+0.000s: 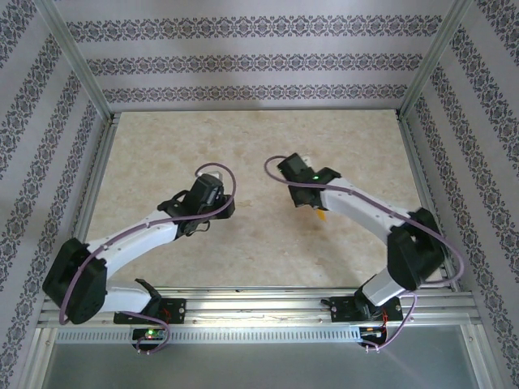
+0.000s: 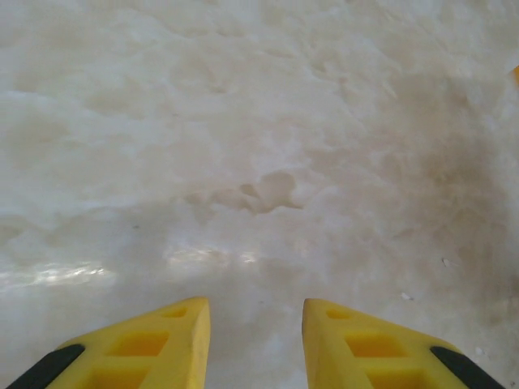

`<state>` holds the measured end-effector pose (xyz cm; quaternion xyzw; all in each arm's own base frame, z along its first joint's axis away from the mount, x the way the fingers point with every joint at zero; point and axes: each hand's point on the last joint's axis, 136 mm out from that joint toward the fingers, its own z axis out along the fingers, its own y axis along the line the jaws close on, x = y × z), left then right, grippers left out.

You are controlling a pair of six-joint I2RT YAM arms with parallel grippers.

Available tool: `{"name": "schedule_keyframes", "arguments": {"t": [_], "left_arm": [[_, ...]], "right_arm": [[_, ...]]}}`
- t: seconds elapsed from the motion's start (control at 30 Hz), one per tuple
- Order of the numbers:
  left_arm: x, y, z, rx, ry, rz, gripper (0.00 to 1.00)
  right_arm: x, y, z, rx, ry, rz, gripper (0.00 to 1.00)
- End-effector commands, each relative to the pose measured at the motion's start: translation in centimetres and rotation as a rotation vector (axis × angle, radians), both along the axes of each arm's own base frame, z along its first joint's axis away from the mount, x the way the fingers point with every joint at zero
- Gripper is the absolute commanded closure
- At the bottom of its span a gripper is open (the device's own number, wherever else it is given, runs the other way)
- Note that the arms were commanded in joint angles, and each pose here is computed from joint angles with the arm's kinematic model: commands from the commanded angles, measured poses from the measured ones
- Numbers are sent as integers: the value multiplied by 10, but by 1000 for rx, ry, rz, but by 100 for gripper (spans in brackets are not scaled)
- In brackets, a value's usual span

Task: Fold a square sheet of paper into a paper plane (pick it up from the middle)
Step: Turn over the paper at the center of the table, then third fold the triangle at the center of the table.

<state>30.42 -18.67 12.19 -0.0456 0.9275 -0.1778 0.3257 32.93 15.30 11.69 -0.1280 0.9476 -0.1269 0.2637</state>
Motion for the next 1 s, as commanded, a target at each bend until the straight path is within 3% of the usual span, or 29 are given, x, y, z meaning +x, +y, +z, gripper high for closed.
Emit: {"name": "schedule_keyframes", "arguments": {"t": [0.0, 0.23, 0.33, 0.4, 0.57, 0.63, 0.8, 0.97], "left_arm": [[4, 30, 13, -12, -70, 142, 65], [-4, 52, 27, -29, -138, 199, 63], [-3, 47, 27, -13, -129, 162, 62], [0, 38, 26, -19, -112, 129, 62], [8, 4, 14, -77, -41, 9, 62], [10, -10, 4, -91, 12, -35, 62], [14, -51, -19, -205, 144, -145, 64], [17, -73, -25, -302, 185, -185, 66]], "right_arm": [[-2, 28, -11, -67, 24, 43, 99], [-12, 127, -49, 196, 218, 135, 92], [-14, 152, -42, 351, 264, 198, 76], [-13, 161, -26, 546, 271, 203, 69], [-2, 117, -16, 909, 279, 63, 65], [-3, 94, -26, 974, 314, -3, 65], [-3, 70, -41, 1122, 379, -59, 78], [-6, 69, -62, 1136, 446, -104, 83]]}}
